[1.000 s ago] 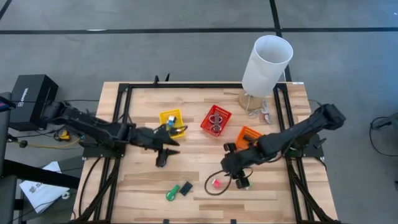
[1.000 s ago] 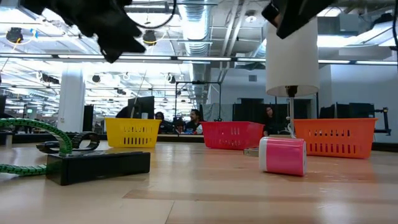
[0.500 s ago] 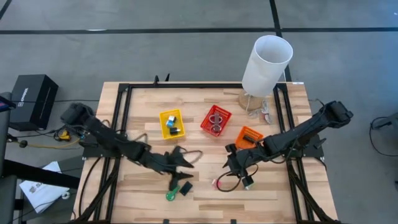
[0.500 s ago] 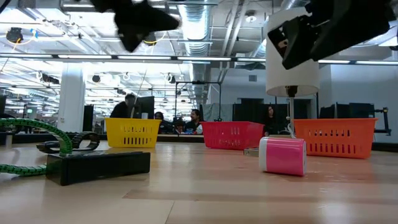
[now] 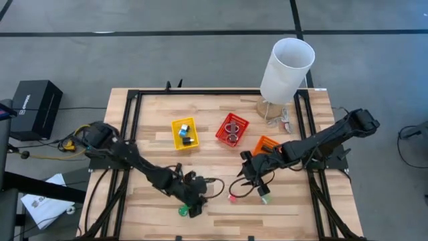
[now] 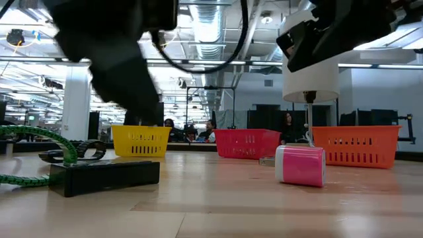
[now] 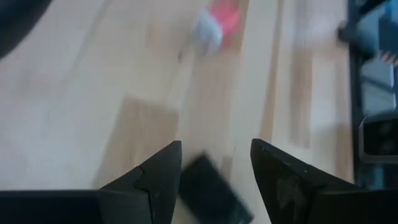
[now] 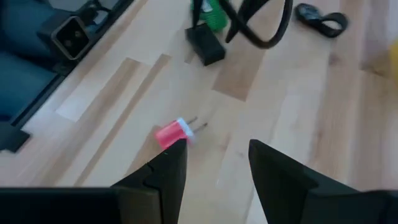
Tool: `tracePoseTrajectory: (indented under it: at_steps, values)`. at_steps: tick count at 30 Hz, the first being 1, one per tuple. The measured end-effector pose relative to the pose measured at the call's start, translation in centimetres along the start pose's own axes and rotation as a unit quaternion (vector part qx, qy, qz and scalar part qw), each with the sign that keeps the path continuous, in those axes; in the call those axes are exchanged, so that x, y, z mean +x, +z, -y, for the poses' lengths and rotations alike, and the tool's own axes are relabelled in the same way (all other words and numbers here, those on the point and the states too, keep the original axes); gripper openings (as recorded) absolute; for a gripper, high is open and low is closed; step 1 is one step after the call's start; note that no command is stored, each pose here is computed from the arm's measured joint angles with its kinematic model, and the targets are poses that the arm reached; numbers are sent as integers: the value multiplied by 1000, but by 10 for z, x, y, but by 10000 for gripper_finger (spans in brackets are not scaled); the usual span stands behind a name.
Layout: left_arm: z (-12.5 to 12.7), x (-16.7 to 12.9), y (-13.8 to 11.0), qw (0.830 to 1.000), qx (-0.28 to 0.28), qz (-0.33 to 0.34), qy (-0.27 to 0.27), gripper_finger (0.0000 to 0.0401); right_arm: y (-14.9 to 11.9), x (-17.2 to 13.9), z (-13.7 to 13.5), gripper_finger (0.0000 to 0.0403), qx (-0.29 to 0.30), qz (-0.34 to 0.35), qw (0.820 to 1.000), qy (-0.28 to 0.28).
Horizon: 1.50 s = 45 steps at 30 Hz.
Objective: Pick & Place Office items
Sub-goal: Put the black digital clock into the orange basket
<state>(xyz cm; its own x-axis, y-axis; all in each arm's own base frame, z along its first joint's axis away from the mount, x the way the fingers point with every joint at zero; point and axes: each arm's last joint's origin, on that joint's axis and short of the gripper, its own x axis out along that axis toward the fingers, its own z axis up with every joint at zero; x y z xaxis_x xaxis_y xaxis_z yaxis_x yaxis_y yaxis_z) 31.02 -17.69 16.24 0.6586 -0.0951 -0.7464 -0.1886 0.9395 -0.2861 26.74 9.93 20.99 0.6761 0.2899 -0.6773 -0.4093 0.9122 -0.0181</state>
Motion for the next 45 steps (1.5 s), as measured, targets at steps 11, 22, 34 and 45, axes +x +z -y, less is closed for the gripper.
tracePoseTrajectory:
  at_steps: [11,22,34,45]
  values:
    - [-1,7,-24,999,-17,-30,13,189,3,0,-2,164,-28,19,999,34]
    - [-1,8,-25,999,-18,-24,14,233,3,0,-2,164,-28,16,999,34]
    - [2,6,-27,1000,-16,-10,20,298,3,0,-2,164,-27,16,999,35]
    - [2,20,-40,999,-31,-9,43,297,3,0,-2,164,-27,16,999,35]
